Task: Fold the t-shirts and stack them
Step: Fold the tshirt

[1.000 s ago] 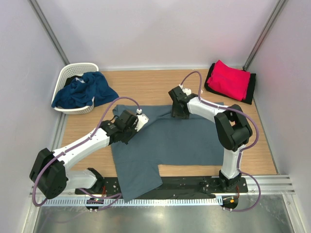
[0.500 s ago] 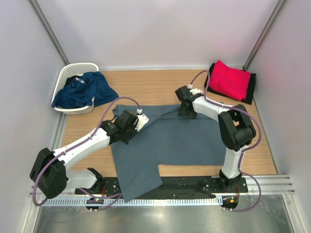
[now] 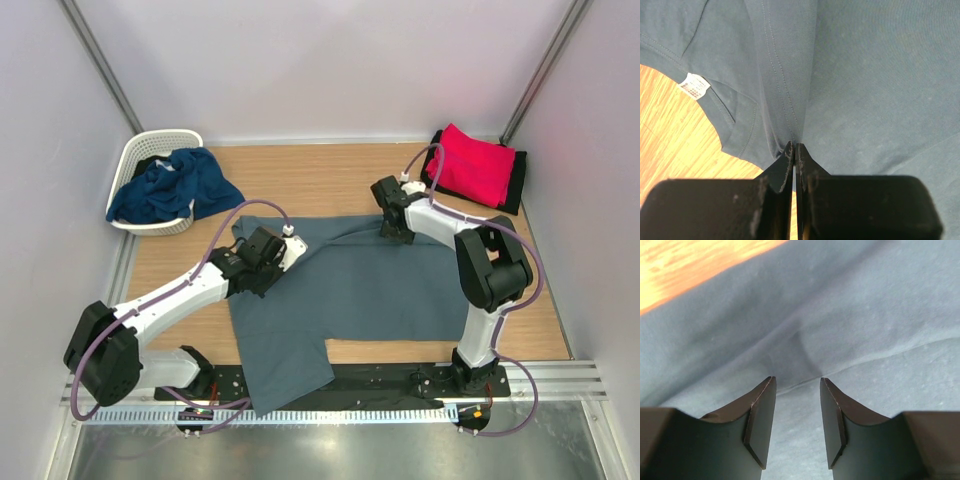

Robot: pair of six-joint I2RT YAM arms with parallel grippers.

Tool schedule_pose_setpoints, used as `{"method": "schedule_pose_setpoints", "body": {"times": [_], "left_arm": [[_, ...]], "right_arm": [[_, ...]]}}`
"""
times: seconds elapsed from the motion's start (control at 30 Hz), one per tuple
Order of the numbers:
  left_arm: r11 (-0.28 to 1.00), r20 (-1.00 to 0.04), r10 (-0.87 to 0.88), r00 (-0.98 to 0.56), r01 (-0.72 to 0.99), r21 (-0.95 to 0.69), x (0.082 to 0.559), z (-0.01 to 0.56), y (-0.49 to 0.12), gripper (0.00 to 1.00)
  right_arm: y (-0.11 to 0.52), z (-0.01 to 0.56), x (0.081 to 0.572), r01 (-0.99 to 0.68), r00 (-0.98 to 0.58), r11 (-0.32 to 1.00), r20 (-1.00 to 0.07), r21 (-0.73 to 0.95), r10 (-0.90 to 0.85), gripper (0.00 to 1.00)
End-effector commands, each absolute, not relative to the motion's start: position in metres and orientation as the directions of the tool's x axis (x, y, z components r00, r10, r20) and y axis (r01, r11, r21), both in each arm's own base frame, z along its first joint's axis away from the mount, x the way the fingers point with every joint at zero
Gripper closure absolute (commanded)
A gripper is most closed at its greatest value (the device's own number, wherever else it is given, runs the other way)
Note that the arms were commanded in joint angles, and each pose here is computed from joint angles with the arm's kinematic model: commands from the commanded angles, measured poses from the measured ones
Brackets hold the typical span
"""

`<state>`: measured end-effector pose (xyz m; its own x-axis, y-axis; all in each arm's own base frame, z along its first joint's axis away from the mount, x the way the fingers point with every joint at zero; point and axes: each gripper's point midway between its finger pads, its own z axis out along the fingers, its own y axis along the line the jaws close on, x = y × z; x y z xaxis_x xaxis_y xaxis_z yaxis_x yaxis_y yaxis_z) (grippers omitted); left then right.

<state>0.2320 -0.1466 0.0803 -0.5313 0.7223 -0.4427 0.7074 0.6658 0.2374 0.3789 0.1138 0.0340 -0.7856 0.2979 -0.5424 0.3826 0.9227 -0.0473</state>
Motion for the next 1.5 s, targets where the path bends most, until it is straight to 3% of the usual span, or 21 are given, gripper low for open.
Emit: {"method": "schedule_pose_setpoints", "body": {"times": [0.0,0.53,0.9,1.47], "left_arm": [[0.664,-0.487,0.713,-0.505,0.710,0.236,0.240,0.092,-0.157,1.00],[0.666,-0.486,0.711,-0.508,0.708,0.235,0.240,0.092,-0.157,1.00],[0.671,-0.487,0.708,-0.511,0.702,0.240,0.241,0.093,-0.156,1.00],[0.694,-0.518,0.687,-0.510,0.672,0.258,0.245,0.104,-0.153,1.00]], "right_arm": [[0.103,0.046,0.393,0.428,-0.729,0.903,-0.606,-0.040,0.319,0.54],[0.080,0.020,0.386,0.460,-0.746,0.880,-0.588,-0.117,0.312,0.56],[0.067,0.029,0.388,0.475,-0.730,0.874,-0.600,-0.101,0.327,0.93],[0.072,0.059,0.374,0.407,-0.782,0.909,-0.549,-0.092,0.295,0.93]]}}
